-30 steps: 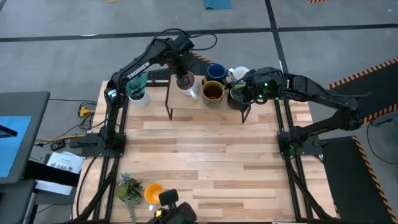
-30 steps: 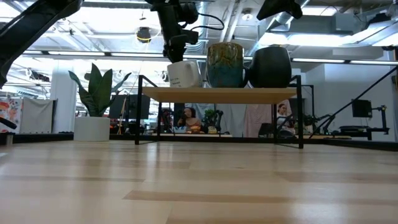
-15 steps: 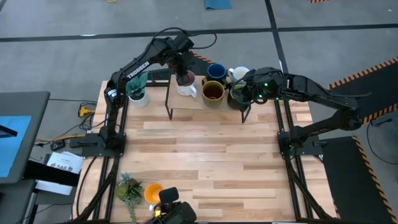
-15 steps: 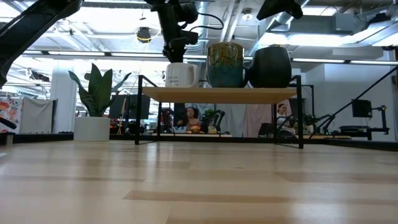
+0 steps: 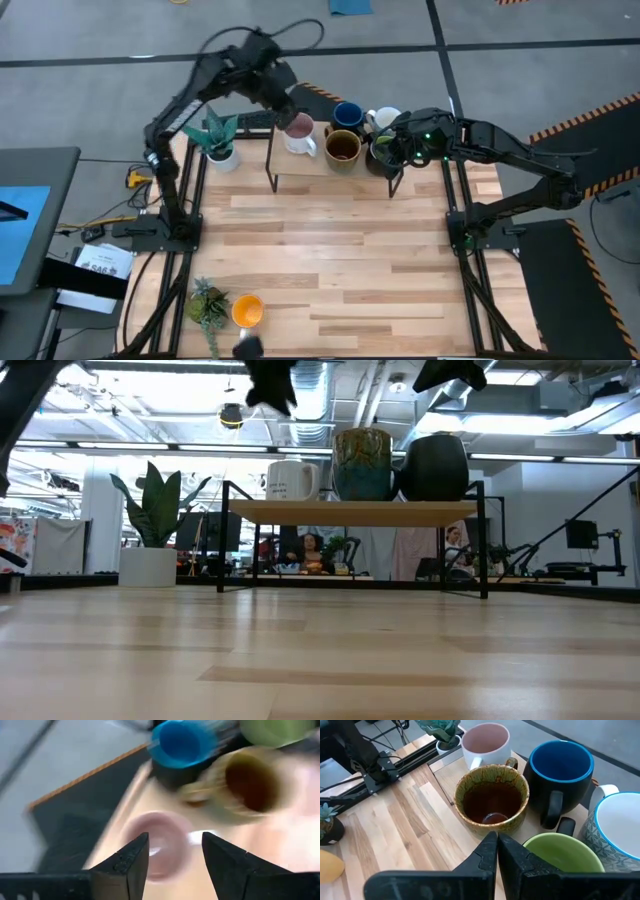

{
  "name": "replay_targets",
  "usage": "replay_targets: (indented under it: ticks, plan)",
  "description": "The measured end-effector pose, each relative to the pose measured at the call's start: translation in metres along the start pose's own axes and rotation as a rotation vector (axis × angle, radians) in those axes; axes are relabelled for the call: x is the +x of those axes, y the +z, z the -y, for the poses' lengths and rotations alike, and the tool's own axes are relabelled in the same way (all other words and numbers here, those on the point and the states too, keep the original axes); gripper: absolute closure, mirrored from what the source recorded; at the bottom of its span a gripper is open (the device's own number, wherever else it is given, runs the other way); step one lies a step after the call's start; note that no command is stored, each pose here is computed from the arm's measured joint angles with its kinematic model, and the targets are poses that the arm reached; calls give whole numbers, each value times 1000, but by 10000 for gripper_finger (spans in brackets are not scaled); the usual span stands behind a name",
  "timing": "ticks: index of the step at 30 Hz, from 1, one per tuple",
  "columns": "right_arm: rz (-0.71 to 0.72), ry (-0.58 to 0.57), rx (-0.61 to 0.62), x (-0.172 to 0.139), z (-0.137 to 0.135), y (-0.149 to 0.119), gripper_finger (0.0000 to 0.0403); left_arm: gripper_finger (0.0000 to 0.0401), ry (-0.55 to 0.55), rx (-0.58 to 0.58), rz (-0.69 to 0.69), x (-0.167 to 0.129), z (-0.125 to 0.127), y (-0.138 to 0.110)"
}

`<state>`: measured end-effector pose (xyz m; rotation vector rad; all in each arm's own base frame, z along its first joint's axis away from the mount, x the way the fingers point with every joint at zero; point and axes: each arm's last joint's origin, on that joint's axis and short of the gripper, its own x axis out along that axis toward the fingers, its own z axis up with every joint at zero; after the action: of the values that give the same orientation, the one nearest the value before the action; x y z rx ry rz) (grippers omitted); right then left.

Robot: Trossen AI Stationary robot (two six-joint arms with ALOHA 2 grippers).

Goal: Place coffee mugs
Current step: Put the yellow interior mug on the shelf

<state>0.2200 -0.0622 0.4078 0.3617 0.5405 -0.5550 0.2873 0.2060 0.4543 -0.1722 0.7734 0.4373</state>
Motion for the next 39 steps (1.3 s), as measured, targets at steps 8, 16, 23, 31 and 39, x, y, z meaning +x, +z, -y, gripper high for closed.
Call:
replay_targets:
  ticks: [8, 16, 23, 31, 39]
  plan:
    - [-4, -1, -27, 0, 0, 0, 361, 234, -310, 84, 166, -87, 85, -12]
    - [-8, 0, -41, 0, 0, -1, 361, 234, -407, 273, 222, -106, 199, -85]
    - [-8, 0, -55, 0, 0, -1, 361, 234, -468, 281, 18, -81, 236, -190]
    - [-9, 0, -65, 0, 0, -1, 361, 234, -542, 489, -188, -54, 276, -243]
    - [-19, -3, -69, 0, 1, -2, 361, 234, -530, 577, -392, -22, 315, -277]
